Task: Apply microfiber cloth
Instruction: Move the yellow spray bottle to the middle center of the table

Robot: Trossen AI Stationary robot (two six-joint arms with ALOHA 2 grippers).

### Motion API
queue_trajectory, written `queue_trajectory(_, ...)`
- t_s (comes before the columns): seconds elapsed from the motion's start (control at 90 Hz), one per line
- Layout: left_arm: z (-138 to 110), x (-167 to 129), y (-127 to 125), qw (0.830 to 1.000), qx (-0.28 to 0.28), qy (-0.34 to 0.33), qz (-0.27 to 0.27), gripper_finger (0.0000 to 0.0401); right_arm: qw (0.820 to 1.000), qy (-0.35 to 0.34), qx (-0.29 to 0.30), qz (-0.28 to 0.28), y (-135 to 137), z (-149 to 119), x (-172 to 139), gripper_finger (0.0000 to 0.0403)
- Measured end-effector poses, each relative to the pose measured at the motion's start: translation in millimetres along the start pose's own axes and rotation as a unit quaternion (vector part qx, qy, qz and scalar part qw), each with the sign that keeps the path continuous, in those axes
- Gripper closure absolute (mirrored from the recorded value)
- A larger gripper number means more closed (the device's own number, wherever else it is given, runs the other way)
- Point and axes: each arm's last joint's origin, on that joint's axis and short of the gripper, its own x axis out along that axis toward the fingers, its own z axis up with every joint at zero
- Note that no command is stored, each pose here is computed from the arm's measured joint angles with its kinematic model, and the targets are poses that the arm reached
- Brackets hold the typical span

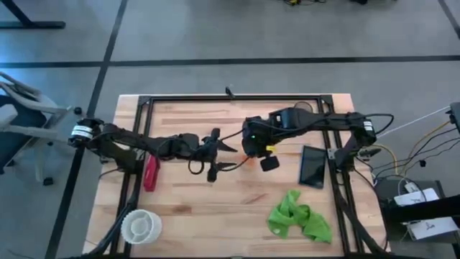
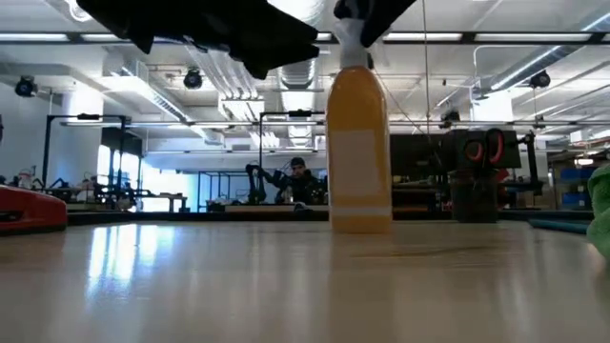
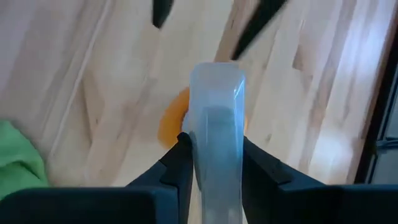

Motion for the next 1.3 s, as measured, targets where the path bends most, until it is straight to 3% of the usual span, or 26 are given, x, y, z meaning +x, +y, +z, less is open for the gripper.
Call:
queue_trajectory(0.144, 6.0, 2.1, 10.4, 1.0, 0.013, -0.012, 0.019, 0.0186, 1.0, -0.001, 0.009, -0.002, -2.1, -0.6, -3.6, 0.0317)
queue_trajectory(0.389, -1.0, 17.1, 27.1, 0.999, 0.019, -0.007, 0.037, 0.0186, 1.0, -0.013, 0.021, -0.015, -6.6, 1.3, -10.0, 0.0276)
queue_trajectory(0.633, -8.6, 34.5, 28.9, 0.999, 0.018, 0.005, 0.03, 0.018, 0.999, -0.021, 0.024, -0.018, -8.9, 2.5, -21.2, 0.0235)
queue_trajectory(0.822, -0.4, 36.4, 30.2, 0.999, 0.005, -0.014, 0.033, 0.0182, 0.999, -0.023, 0.037, -0.019, -8.1, 1.8, -44.9, 0.0216)
queue_trajectory(1.044, 9.9, 38.1, 27.0, 0.998, -0.009, -0.039, 0.039, 0.0182, 0.997, -0.022, 0.07, -0.017, 2.5, -8.7, -74.5, 0.0211)
queue_trajectory(1.3, 5.6, 58.6, 22.5, 0.997, -0.021, -0.029, 0.072, 0.0194, 0.994, -0.001, 0.111, -0.011, 31.0, -21.7, -87.5, 0.0212)
